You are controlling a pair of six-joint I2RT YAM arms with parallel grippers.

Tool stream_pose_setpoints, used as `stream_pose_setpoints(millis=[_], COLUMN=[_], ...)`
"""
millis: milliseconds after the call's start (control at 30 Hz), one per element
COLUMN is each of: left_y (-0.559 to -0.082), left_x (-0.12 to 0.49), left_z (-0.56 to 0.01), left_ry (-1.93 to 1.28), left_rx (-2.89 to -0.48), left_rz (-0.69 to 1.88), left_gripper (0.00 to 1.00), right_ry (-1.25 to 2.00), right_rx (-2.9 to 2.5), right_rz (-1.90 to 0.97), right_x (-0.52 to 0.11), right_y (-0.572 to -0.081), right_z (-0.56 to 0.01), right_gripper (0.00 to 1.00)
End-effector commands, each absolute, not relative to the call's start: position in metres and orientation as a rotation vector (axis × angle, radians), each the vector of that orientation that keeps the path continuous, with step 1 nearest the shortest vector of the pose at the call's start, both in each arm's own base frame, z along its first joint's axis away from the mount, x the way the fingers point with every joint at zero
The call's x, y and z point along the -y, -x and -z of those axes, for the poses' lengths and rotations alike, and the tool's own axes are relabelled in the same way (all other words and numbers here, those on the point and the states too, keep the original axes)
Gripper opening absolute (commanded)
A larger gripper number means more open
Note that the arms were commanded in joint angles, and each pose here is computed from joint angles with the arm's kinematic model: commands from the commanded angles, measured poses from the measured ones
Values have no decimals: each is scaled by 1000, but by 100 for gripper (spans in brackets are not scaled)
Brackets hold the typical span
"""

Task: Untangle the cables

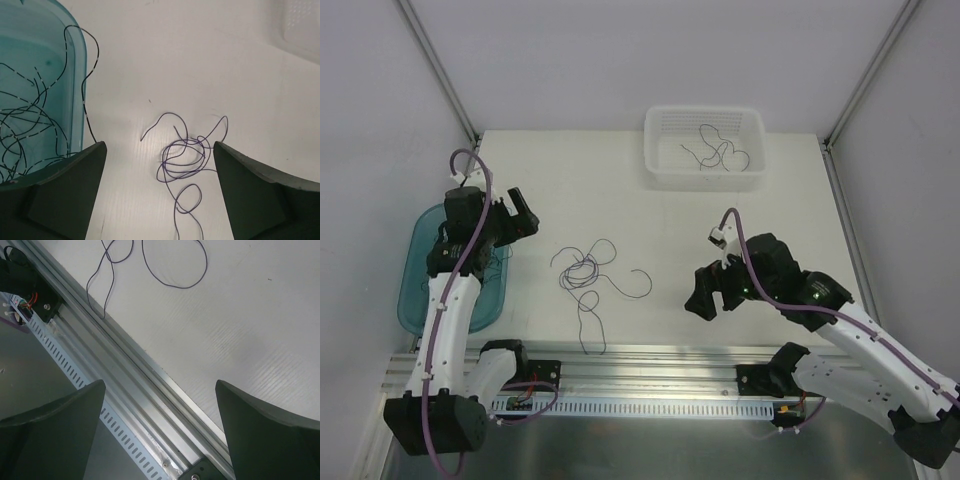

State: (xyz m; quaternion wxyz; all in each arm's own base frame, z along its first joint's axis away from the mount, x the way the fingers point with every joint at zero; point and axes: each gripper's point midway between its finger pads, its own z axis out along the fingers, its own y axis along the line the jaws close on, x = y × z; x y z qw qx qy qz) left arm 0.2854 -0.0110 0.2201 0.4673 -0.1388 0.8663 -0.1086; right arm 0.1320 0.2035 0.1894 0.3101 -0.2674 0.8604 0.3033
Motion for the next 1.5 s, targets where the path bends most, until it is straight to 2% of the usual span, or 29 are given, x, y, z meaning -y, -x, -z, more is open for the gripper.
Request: stream_pose_setpoints(millis=[0,233,400,533,567,633,667,767,1000,1200,1300,1367,1433,1467], left_y=[-287,-299,-302,-304,-303,-297,-294,-276,-239,-209,-198,-197,-196,-197], left_x=[4,-42,-60,-73,-78,-99,-108,-147,-186,-202,-206,-209,-211,-212], left_z=[-200,-173,-155,-143,-141,-138,-135,-125,-77,-67,-69,-77,-87,-95], left_ry=[438,625,686,734,751,827,862,1022,1332,1492,1581,1567,1552,1540], left_rx=[-2194,-2236,-2268,-2291,-2292,-2279,-2279,-2262,-2349,-2378,-2333,-2314,-2297,-2272], left_rz=[213,-81,-221,-296,-311,-355,-365,-432,-530,-639,-599,-614,-633,-629], left_gripper=[87,70,64,44,30,19,10,3,2,5,11,24,30,39], right_ry=[738,780,809,824,826,831,835,841,851,855,860,859,863,863], right_rx=[-2210,-2143,-2118,-2109,-2114,-2098,-2100,-2090,-2098,-2091,-2088,-2082,-2076,-2074], right_rz=[-886,-924,-924,-904,-901,-905,-906,-909,-912,-915,-919,-923,-929,-930], right_x=[-216,-217,-213,-207,-206,-204,-204,-202,-203,-202,-203,-203,-204,-204], right_y=[-130,-123,-118,-116,-115,-113,-112,-110,-110,-108,-108,-108,-107,-107], right_z=[-196,-196,-194,-192,-190,-192,-191,-189,-184,-184,-184,-186,-186,-187], right_gripper=[97,97,97,97,97,97,97,97,97,97,97,97,97,97])
